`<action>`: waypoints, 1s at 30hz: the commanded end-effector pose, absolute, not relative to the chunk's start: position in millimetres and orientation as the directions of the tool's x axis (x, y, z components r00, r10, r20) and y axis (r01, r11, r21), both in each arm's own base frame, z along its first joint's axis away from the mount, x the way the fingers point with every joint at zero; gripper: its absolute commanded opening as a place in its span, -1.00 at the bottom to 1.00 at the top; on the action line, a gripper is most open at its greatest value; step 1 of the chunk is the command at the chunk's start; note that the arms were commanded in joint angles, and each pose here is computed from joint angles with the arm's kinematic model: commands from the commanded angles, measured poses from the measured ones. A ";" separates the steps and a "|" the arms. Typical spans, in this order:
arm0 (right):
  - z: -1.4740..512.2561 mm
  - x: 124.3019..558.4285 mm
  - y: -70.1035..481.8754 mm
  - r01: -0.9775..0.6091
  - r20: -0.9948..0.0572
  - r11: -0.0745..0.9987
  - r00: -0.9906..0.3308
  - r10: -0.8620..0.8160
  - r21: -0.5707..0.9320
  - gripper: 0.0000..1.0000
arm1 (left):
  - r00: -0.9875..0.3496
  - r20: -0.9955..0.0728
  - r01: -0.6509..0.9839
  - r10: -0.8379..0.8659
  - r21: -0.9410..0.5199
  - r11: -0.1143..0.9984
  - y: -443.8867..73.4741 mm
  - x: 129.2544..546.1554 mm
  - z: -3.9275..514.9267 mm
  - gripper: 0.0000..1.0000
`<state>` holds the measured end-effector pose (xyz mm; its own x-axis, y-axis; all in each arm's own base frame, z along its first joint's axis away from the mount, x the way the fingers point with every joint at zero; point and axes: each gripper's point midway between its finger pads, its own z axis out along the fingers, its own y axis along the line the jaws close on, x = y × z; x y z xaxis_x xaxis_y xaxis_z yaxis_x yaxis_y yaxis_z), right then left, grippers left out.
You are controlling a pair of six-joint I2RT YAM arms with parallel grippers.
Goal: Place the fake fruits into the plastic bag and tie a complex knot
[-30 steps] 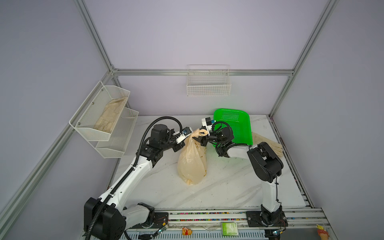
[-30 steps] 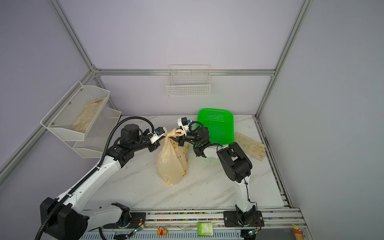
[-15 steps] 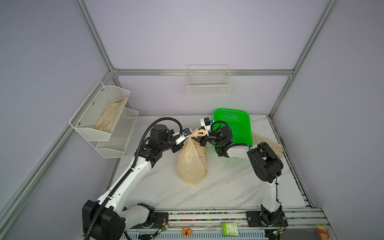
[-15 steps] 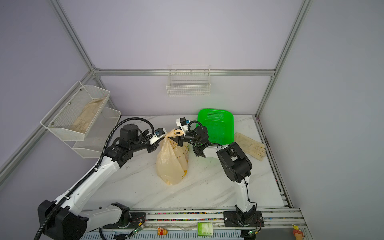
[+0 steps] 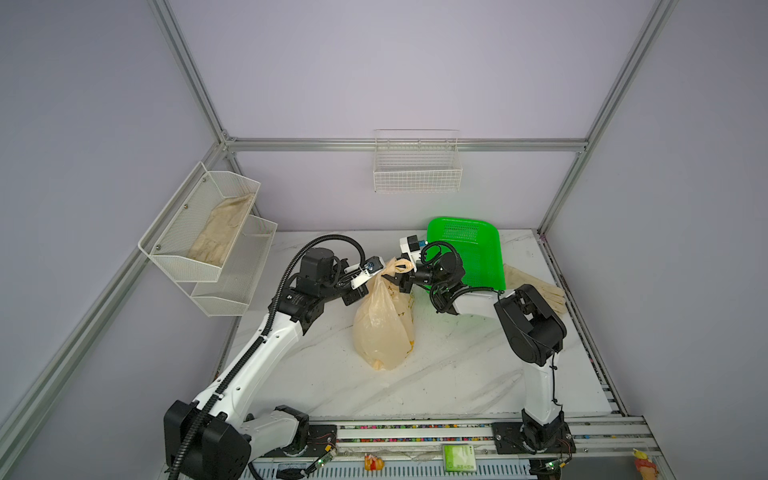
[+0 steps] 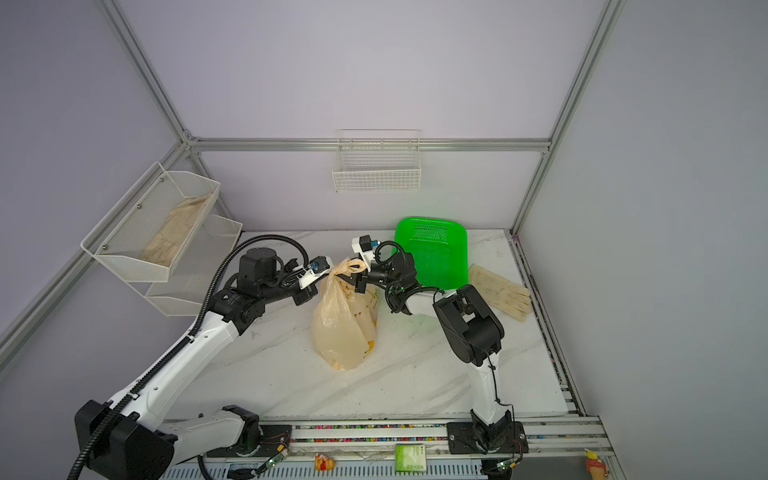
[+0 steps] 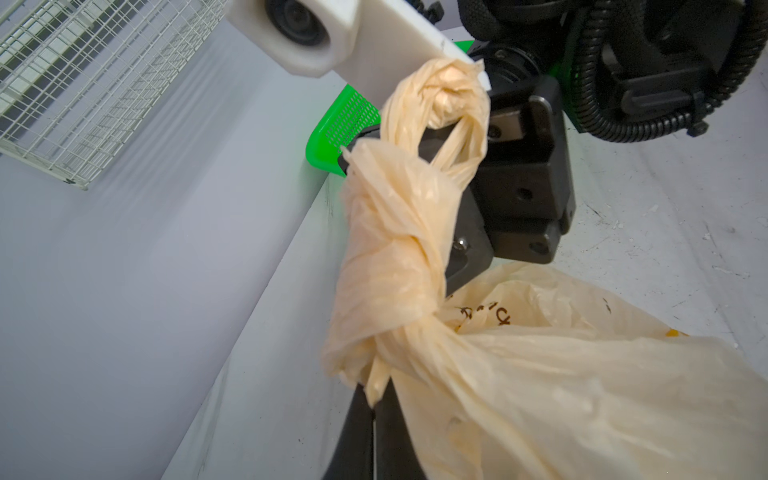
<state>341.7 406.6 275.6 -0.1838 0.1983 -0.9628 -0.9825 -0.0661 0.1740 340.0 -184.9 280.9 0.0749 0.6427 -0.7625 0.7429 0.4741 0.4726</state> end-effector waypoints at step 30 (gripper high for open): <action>276.8 370.0 337.8 -0.946 -0.999 0.322 -0.044 0.004 0.043 0.22 | 0.007 -0.813 0.651 0.583 0.446 0.615 -170.8 348.2 329.6 -1.00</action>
<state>365.9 351.7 283.5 -0.0690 0.0817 -0.9943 -0.9667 0.2408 0.0869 344.7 -168.2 273.0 -0.0835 0.6343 -0.7685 0.7042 0.5833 0.4049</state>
